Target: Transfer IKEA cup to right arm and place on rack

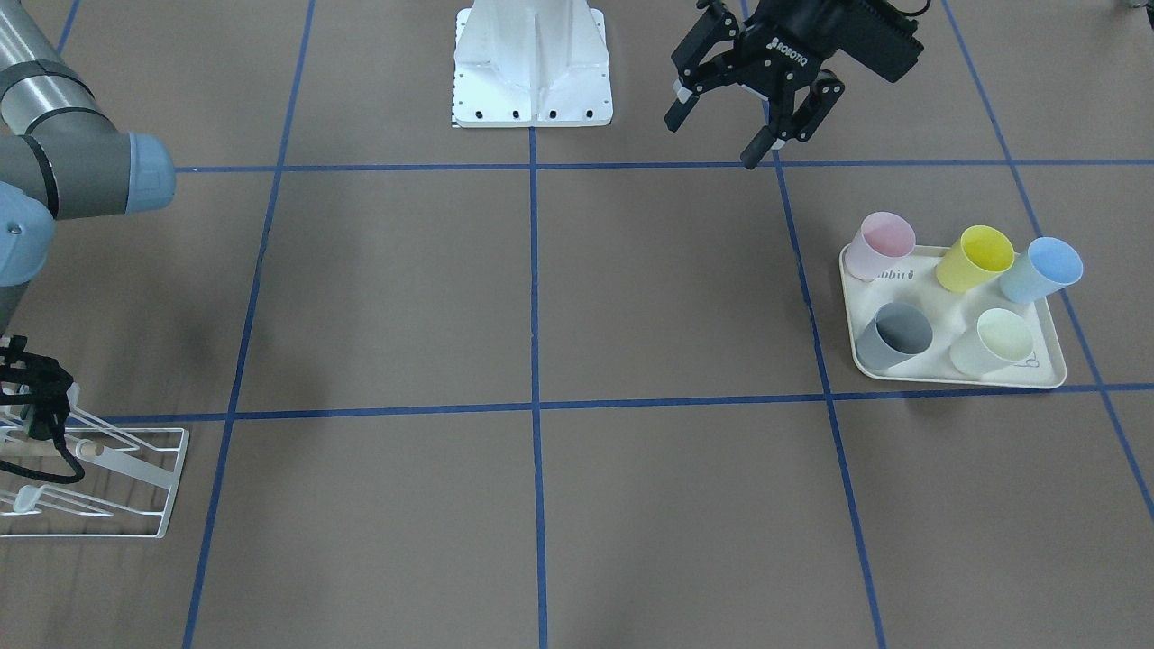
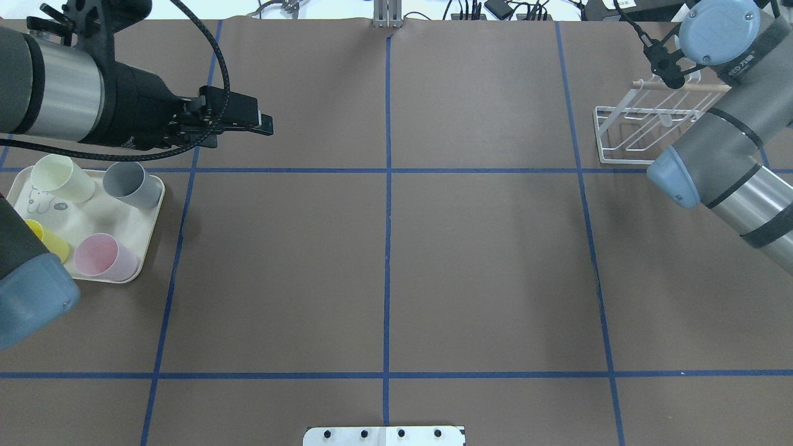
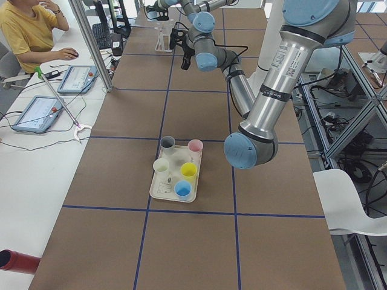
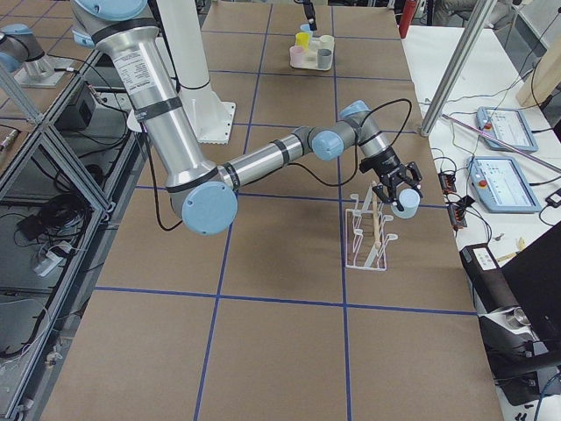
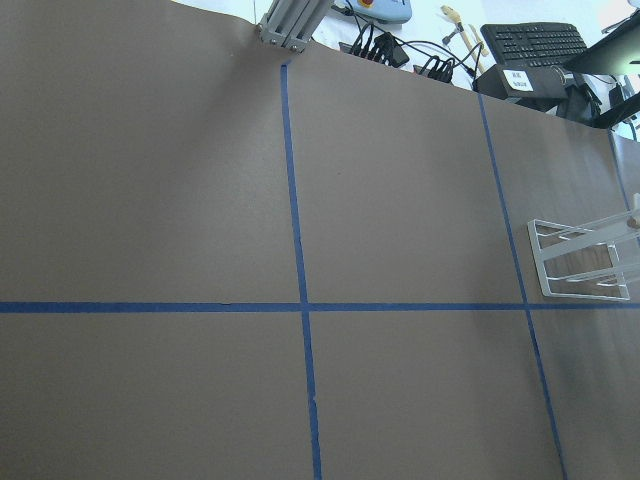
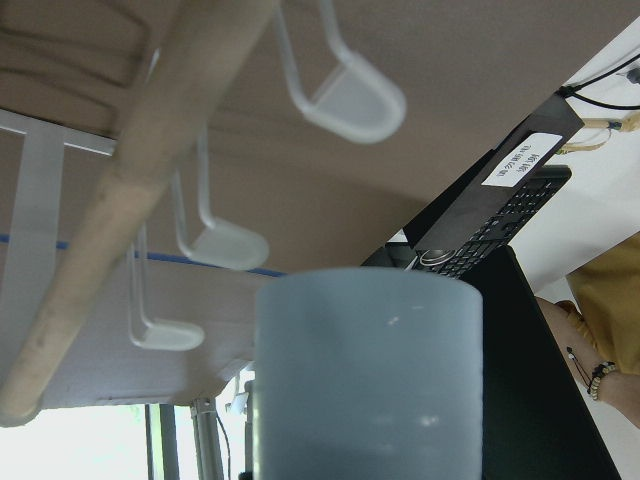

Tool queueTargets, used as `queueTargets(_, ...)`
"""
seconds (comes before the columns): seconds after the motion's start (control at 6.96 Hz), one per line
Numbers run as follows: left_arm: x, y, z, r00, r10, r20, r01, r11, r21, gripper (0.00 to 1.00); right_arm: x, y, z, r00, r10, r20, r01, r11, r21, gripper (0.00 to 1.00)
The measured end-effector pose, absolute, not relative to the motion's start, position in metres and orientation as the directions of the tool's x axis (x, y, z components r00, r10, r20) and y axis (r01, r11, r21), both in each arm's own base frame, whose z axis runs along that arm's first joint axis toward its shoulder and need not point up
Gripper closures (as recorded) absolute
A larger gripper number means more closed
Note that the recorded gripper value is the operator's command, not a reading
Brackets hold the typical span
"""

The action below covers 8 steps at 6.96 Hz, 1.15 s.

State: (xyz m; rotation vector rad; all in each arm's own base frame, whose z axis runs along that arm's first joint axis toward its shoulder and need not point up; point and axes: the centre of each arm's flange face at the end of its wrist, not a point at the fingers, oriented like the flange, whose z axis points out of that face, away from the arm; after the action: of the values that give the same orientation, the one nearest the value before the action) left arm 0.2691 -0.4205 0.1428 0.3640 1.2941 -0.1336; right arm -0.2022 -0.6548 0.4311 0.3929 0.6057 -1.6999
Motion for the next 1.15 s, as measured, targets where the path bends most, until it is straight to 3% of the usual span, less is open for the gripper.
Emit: queueTargets(1.15,0.269,-0.42,0.143,0.275,0.106,-0.956,0.298,0.935,0.189,0.0,-0.217,-0.647,0.452,-0.206,-0.814,-0.543,0.976,-0.132,-0.172,0.89)
